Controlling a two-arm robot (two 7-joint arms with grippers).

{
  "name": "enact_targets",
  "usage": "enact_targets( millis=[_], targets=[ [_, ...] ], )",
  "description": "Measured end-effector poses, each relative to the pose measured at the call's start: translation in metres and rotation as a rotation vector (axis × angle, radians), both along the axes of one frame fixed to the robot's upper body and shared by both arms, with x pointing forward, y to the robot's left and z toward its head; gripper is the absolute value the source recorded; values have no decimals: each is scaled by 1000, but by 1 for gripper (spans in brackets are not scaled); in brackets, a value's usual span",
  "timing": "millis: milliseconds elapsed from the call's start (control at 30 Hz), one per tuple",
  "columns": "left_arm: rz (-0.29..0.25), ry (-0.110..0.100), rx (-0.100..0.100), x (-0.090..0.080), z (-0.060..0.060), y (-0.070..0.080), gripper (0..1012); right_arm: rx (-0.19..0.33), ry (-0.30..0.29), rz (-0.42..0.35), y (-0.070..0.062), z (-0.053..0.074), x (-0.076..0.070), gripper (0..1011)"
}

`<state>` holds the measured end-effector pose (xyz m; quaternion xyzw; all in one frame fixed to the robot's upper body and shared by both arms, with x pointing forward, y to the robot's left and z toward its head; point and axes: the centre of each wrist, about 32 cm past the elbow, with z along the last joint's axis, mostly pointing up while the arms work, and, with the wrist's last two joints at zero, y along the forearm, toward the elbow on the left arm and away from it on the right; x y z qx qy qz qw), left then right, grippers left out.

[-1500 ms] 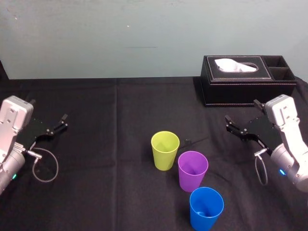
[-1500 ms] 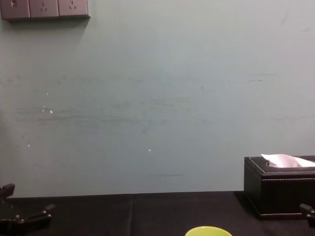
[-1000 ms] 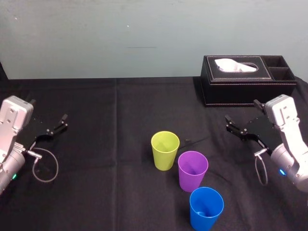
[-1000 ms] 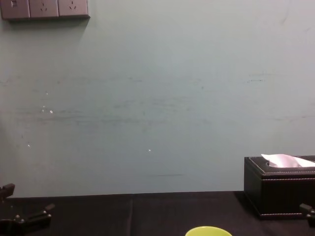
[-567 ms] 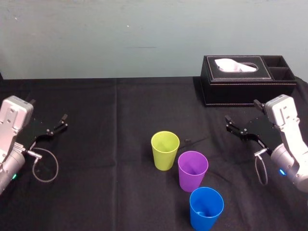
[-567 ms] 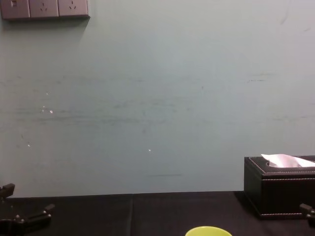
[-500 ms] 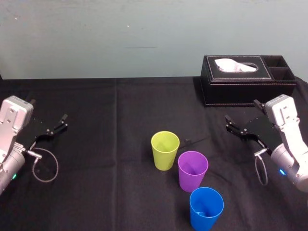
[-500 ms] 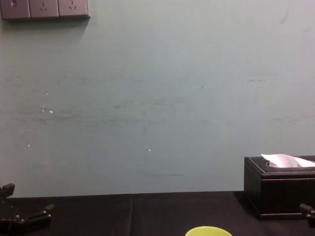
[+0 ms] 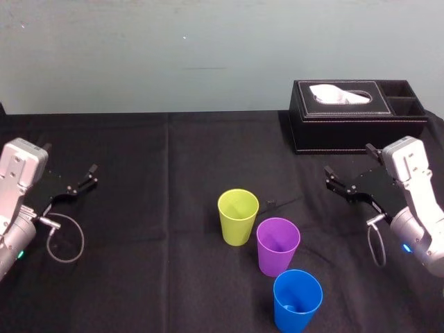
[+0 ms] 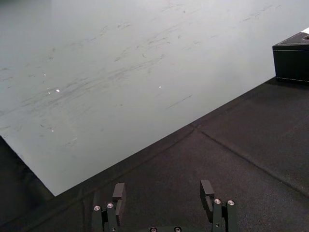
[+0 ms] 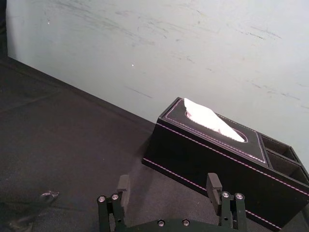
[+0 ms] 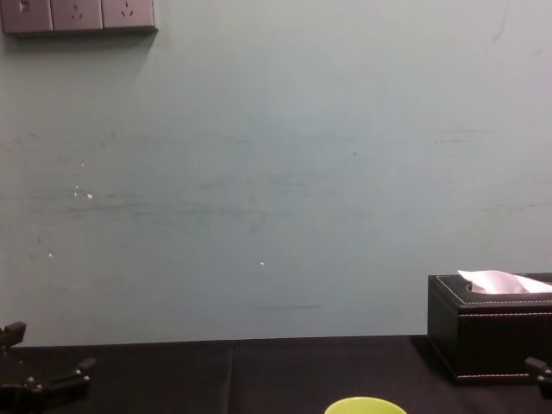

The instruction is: Stack the three plastic cups sequentially using one hand.

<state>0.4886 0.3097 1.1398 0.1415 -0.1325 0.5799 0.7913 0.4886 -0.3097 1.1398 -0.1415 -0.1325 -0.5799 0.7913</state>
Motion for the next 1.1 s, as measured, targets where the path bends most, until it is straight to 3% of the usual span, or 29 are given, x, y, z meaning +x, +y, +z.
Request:
enact_targets(
  millis=[367, 900, 1100],
  targets=[
    [0, 0, 0, 0, 0, 0, 1010, -17, 28, -5, -5, 3, -5, 1003],
    [0, 0, 0, 0, 0, 0, 1010, -18, 61, 71, -44, 52, -36, 1003],
    [0, 0, 0, 0, 0, 0, 1010, -42, 118, 144, -67, 70, -51, 1003]
  ],
)
